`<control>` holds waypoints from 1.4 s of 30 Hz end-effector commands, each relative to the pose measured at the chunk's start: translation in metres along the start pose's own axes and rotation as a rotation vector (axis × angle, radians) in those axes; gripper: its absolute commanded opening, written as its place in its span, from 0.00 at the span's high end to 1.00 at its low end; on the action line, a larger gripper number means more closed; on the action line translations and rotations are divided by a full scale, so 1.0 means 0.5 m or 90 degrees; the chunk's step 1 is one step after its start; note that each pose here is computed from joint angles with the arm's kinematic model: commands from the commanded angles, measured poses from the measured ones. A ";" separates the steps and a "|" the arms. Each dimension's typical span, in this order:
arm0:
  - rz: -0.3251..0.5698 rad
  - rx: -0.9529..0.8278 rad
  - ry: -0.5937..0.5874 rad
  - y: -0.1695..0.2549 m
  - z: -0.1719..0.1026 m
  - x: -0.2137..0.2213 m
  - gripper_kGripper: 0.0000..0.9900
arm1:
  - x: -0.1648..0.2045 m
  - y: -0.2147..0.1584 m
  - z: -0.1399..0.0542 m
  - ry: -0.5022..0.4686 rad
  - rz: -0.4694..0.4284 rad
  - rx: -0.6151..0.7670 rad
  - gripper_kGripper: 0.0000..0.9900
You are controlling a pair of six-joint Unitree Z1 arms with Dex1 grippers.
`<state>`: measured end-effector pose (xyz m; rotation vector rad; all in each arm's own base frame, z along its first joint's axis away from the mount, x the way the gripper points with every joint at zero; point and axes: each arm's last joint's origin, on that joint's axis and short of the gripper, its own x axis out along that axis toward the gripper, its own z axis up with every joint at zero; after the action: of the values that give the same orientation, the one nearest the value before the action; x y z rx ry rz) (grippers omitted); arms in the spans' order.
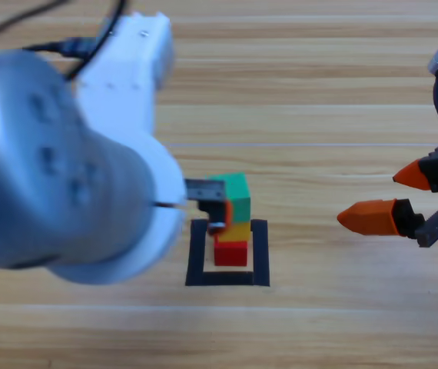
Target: Stack the blocks in the rectangular block: red at the bottom, yellow in the middle, green on top
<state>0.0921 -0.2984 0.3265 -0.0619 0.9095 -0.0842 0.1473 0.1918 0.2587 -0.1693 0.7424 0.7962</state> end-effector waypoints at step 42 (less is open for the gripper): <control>-0.185 0.023 -0.475 0.574 -0.178 0.024 0.00 | -0.008 -0.019 -0.004 -0.011 -0.027 0.006 0.00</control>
<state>0.0758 -0.0450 0.2610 -0.2349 0.3304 -0.5648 0.1474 0.1917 0.2587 -0.1711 0.7415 0.7963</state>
